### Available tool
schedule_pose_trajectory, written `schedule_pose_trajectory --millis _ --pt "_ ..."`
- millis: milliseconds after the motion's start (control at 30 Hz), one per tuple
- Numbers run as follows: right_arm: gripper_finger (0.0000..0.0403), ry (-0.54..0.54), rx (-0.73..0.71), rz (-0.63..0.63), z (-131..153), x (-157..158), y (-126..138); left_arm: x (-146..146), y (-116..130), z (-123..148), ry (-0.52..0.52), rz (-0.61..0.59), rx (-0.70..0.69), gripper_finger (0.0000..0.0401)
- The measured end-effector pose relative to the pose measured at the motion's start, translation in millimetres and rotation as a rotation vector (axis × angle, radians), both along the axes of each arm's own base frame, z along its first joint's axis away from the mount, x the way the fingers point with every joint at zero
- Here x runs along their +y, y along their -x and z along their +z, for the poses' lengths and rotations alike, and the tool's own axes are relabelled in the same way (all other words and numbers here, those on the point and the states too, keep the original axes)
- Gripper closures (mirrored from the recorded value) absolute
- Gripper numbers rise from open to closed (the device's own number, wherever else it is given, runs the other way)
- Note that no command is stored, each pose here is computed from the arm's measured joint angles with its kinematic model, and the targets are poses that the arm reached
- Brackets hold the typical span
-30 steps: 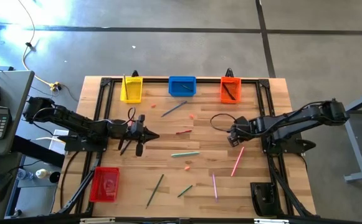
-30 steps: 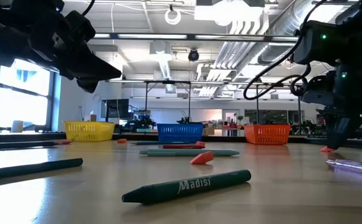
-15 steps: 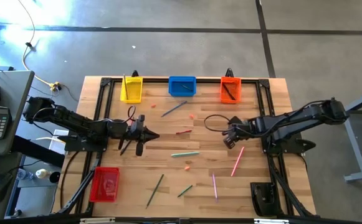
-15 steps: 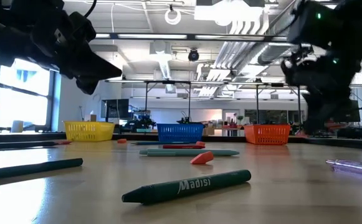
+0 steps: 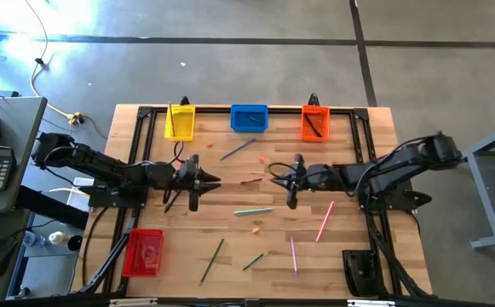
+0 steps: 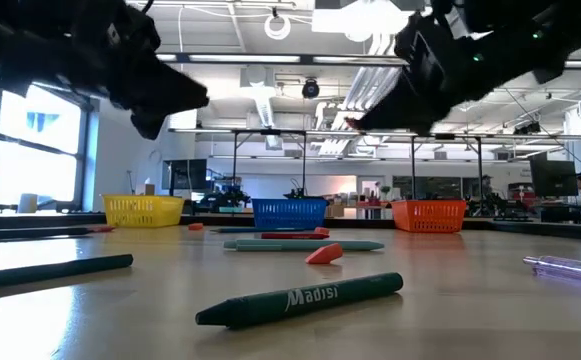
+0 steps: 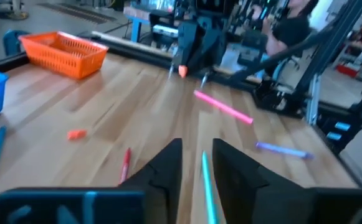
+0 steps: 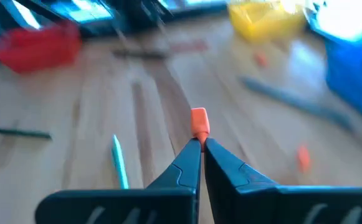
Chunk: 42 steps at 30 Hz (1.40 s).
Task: Sort crayons/erasers/pens/pencils in bins
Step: Put the orange eraser into the red bin
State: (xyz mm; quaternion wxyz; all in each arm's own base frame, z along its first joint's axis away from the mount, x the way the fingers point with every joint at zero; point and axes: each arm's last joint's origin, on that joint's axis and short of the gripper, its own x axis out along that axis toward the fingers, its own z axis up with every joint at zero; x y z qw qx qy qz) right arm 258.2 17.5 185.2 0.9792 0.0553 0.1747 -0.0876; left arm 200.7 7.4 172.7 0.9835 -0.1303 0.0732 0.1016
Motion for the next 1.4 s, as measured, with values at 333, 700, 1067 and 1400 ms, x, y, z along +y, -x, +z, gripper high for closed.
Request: schedule_pose_trajectory --millis 333,700,1067,1400 --pt "0.0402 0.145 -0.188 0.184 -3.2 -8.4 -21.6 0.2 -20.0 28.2 -0.008 -0.001 -0.113 0.0273" --pt "0.0403 0.183 -0.298 0.254 6.6 0.4 -22.5 1.4 -65.1 12.8 -0.075 0.018 -0.210 0.0272" --pt "0.0403 0.192 -0.328 0.262 9.4 3.0 -22.5 0.8 -116.4 9.8 -0.146 -0.028 -0.231 0.0272" --pt "0.0403 0.192 -0.332 0.261 9.9 3.0 -22.5 -0.1 -123.5 11.9 -0.168 -0.061 -0.241 0.0282"
